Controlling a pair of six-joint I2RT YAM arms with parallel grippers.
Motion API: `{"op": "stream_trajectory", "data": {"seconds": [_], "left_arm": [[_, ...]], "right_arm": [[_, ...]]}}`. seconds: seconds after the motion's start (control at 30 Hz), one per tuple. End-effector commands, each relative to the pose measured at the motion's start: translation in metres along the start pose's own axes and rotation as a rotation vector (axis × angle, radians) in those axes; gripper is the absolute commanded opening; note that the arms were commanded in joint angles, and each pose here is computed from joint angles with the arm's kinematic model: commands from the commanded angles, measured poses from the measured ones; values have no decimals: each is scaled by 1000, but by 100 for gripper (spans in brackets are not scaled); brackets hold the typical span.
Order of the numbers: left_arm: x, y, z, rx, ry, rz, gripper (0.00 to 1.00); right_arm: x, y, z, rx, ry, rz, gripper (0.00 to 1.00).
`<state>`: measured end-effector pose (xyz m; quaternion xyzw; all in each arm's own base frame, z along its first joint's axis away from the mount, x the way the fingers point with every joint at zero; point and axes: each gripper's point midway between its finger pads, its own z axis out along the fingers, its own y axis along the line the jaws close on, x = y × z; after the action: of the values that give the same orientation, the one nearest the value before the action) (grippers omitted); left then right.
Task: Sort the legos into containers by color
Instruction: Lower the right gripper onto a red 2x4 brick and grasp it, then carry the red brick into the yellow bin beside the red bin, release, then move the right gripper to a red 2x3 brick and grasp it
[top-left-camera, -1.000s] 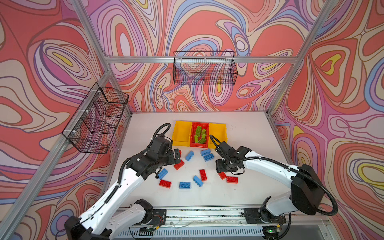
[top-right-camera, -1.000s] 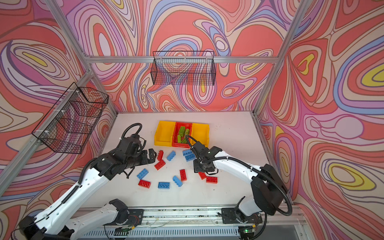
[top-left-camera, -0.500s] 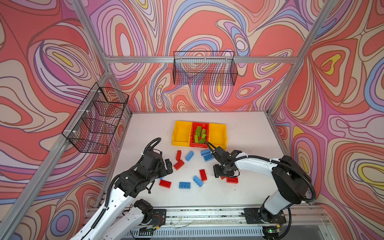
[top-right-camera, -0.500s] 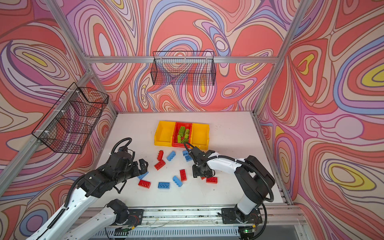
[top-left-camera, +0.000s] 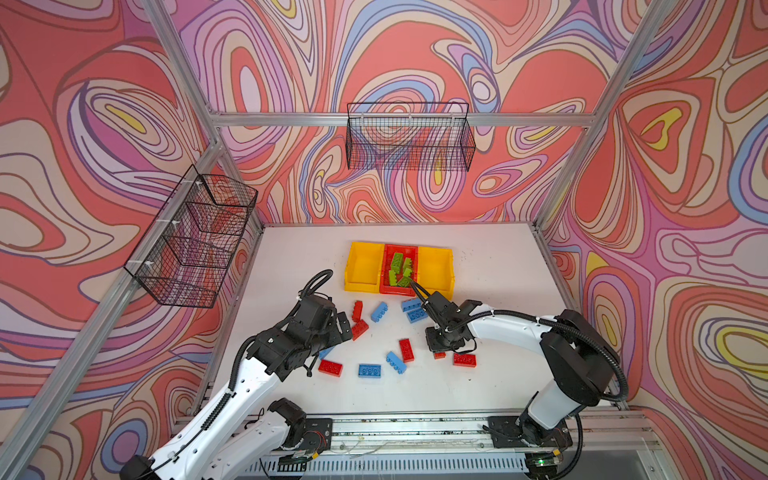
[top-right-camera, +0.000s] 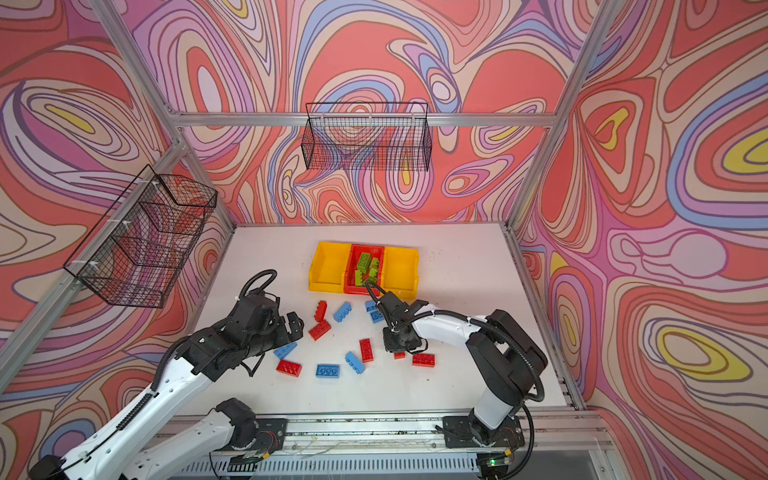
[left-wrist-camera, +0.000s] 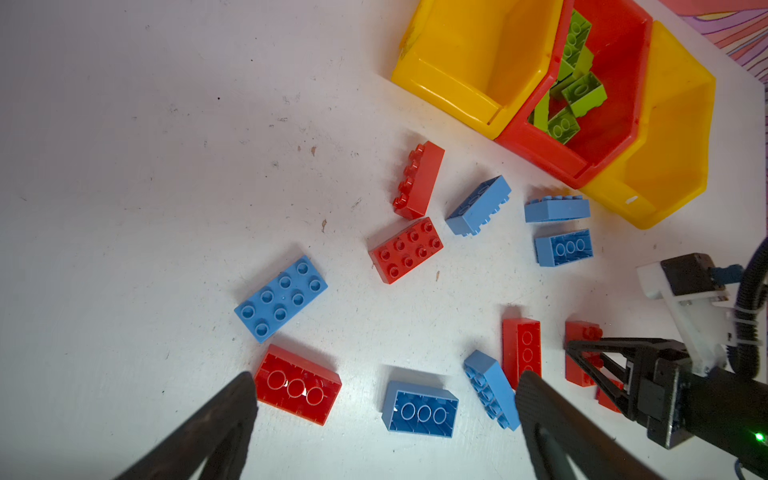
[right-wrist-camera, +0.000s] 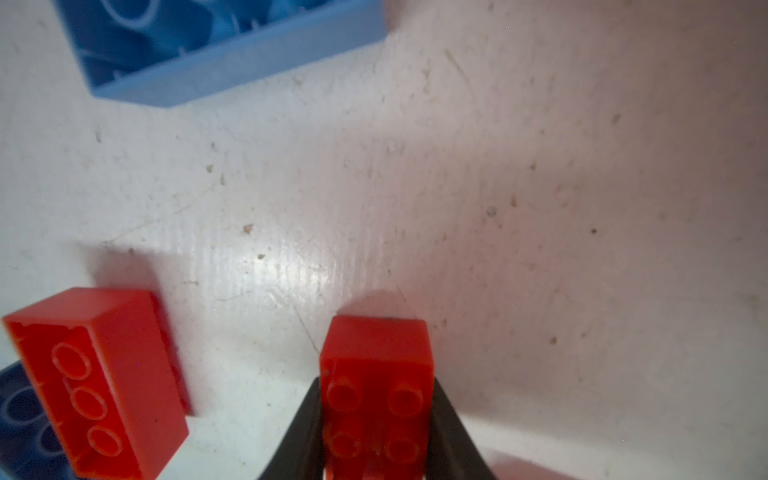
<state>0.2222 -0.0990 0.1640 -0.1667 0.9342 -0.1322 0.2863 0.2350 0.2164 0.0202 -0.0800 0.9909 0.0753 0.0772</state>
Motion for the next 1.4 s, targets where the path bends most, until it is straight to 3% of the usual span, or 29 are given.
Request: {"op": "stream_trajectory", "data": {"seconds": [0.0,0.27,0.4,0.63,0.87,0.97,1.1,1.23,1.37], "left_arm": [[-15,-17,2,38,-28,-25,100],[-31,-40,21,30,-23,5,100],[-48,-60,33,33,-35,102,100],[-84,-102,53,25,1,271,100],[-97,-113,71,112,-3,250,100],[-99,-113,73,131,1,268,100],[-99,-111,71,141,0,287,100],[-96,-117,67,190,1,298,100],[-89,-122,68,246,6,293,100]], "right_arm": [[0,2,-5,8,20,-23,29],[-65,15,-72,-6,-156,-51,28],[-122,3,-96,-4,-246,-1,29],[-212,-18,-85,67,-281,40,30],[-254,-39,-52,128,-267,111,30],[-262,-45,-40,136,-248,130,42],[-268,-45,-54,138,-259,138,80],[-252,-49,-79,145,-274,166,86],[-202,-59,-90,149,-236,227,87]]}}
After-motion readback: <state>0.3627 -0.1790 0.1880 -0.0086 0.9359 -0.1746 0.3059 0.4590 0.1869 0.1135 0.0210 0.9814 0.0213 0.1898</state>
